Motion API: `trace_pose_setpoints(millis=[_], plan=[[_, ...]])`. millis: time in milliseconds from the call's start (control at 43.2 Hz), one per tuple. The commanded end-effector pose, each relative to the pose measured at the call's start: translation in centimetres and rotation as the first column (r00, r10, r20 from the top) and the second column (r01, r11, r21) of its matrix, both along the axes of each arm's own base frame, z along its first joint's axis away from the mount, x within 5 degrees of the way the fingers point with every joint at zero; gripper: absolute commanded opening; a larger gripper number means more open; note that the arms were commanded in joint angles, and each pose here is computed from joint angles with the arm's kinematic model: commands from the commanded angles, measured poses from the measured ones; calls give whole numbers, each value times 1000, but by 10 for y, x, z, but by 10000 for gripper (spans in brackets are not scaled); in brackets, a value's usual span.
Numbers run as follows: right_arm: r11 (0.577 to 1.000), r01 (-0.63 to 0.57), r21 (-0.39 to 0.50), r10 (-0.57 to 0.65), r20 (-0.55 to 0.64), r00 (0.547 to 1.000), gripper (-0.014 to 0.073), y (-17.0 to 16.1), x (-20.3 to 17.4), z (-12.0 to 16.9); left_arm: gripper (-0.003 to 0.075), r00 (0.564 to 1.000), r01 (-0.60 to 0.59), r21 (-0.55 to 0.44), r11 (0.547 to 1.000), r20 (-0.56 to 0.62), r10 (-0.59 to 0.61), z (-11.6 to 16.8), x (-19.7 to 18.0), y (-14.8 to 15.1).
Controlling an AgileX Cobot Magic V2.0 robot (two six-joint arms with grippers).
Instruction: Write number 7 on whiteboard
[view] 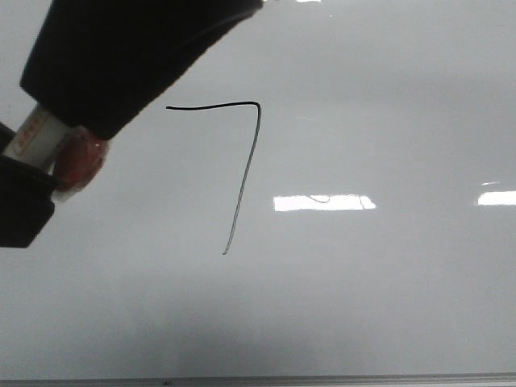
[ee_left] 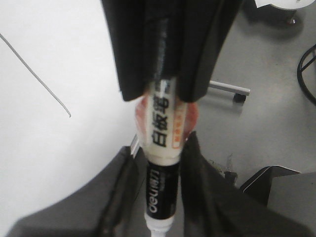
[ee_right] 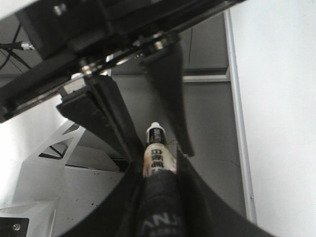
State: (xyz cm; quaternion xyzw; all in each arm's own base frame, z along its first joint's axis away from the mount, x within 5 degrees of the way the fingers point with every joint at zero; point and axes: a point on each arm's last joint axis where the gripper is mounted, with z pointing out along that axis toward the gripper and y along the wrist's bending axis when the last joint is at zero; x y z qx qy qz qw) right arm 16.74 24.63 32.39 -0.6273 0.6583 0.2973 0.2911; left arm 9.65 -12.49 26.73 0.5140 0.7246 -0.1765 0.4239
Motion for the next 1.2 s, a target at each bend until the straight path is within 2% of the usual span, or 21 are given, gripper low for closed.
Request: trace_pose_setpoints(millis=[0, 46, 116, 185, 301, 370, 416, 555, 694, 763, 833, 902, 948, 971, 1041, 1133, 1180], plan=[[997, 4, 83, -7, 38, 999, -66, -2, -4, 23, 111, 998, -24, -94, 995, 57, 29, 19, 4, -3], [996, 5, 86, -8, 35, 999, -50, -2, -4, 24, 86, 998, -24, -94, 995, 57, 29, 19, 4, -3], [996, 8, 88, -11, 30, 999, 37, -2, -4, 24, 61, 998, -24, -94, 995, 57, 29, 19, 4, -3], [996, 12, 88, -15, 27, 1000, 184, -2, -4, 24, 58, 998, -24, -94, 995, 57, 29, 19, 4, -3], [995, 35, 90, -35, 2, 999, 476, -2, -4, 24, 59, 998, -25, -98, 995, 53, 30, 19, 4, -3], [994, 52, 95, -52, -7, 999, 569, -4, -3, 26, 59, 999, -29, -98, 995, 42, 33, 18, 4, -4], [992, 74, 100, -72, -16, 997, 583, -8, -1, 28, 59, 999, -34, -95, 995, 29, 37, 16, 5, -5], [972, 198, 123, -196, -28, 980, 545, -34, 7, 42, 59, 997, -75, -87, 993, -4, 75, 10, 14, -10], [930, 336, 149, -337, -19, 941, 484, -76, 7, 48, 61, 965, -255, -111, 961, -86, 246, 4, 36, -2], [893, 414, 176, -420, -7, 908, 464, -99, 3, 49, 61, 936, -345, -107, 933, -110, 334, 5, 49, 8], [839, 506, 201, -515, -7, 857, 443, -122, -3, 44, 61, 899, -435, -108, 894, -113, 424, 9, 62, 22], [771, 594, 228, -609, -9, 793, 404, -143, -11, 37, 61, 840, -541, -124, 831, -116, 530, 14, 75, 40], [714, 657, 241, -674, -15, 739, 364, -157, -17, 29, 61, 777, -630, -140, 764, -121, 618, 16, 83, 58], [698, 670, 252, -690, -15, 724, 343, -161, -21, 28, 61, 760, -650, -143, 747, -121, 638, 16, 85, 62], [622, 734, 271, -762, -4, 647, 234, -180, -34, 17, 61, 662, -749, -134, 648, -132, 738, 15, 92, 88], [545, 785, 294, -823, 10, 567, 85, -195, -51, 6, 61, 560, -828, -110, 550, -150, 815, 11, 97, 113], [485, 814, 320, -859, 1, 512, 6, -202, -58, 0, 61, 506, -862, -102, 496, -155, 848, 8, 100, 125]])
